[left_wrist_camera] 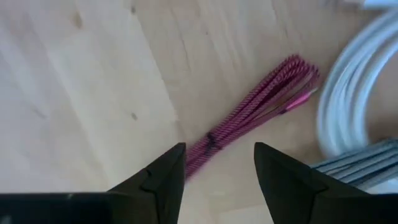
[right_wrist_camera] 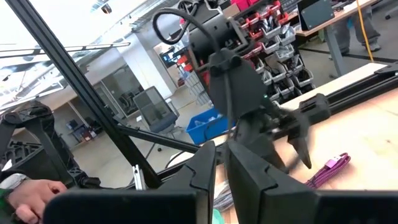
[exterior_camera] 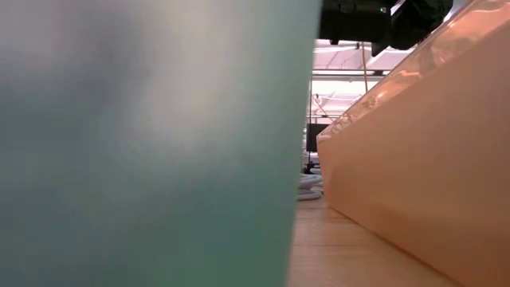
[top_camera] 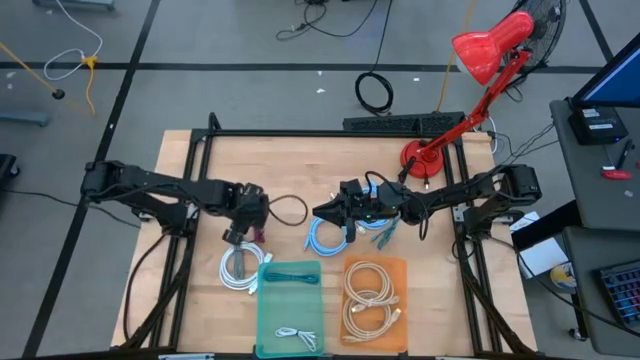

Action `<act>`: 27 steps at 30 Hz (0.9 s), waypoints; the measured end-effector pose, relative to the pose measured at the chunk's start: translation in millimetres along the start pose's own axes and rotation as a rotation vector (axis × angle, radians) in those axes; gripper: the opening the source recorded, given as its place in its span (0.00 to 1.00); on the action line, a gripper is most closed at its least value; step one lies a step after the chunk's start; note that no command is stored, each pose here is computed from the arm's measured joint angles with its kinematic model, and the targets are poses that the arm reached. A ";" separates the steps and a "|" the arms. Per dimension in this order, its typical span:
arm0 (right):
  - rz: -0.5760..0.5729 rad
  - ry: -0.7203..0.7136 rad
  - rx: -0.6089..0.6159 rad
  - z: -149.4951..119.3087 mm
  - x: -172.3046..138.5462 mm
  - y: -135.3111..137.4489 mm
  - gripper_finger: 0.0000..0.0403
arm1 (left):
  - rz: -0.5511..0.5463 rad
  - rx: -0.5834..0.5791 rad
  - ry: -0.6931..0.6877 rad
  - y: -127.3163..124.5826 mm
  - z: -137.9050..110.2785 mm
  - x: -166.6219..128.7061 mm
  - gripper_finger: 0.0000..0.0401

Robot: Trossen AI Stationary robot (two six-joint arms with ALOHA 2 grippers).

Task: Pick & Place USB Port
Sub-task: Put the pink charger cable into the green bin

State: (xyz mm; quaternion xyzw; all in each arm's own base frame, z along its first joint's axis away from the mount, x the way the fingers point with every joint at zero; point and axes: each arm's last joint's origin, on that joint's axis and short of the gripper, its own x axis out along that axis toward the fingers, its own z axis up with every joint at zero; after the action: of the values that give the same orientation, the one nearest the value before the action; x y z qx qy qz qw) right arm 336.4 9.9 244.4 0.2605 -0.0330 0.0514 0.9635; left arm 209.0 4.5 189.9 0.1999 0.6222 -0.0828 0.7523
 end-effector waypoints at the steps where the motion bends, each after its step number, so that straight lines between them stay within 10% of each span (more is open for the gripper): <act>1: 0.000 0.000 0.000 0.0 0.0 0.0 0.07 | 0.019 0.054 0.002 -0.4 0.8 -0.2 0.47; 27: 0.004 -0.007 0.000 0.7 0.0 0.4 0.07 | -0.027 -0.014 0.267 -1.2 11.3 65.7 0.41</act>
State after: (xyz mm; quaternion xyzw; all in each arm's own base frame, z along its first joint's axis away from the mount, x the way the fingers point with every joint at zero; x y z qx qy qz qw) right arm 336.4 9.9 245.2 0.2608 -0.0368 0.0526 0.9633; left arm 232.6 7.0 127.6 0.1957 0.7199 -0.0614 0.6631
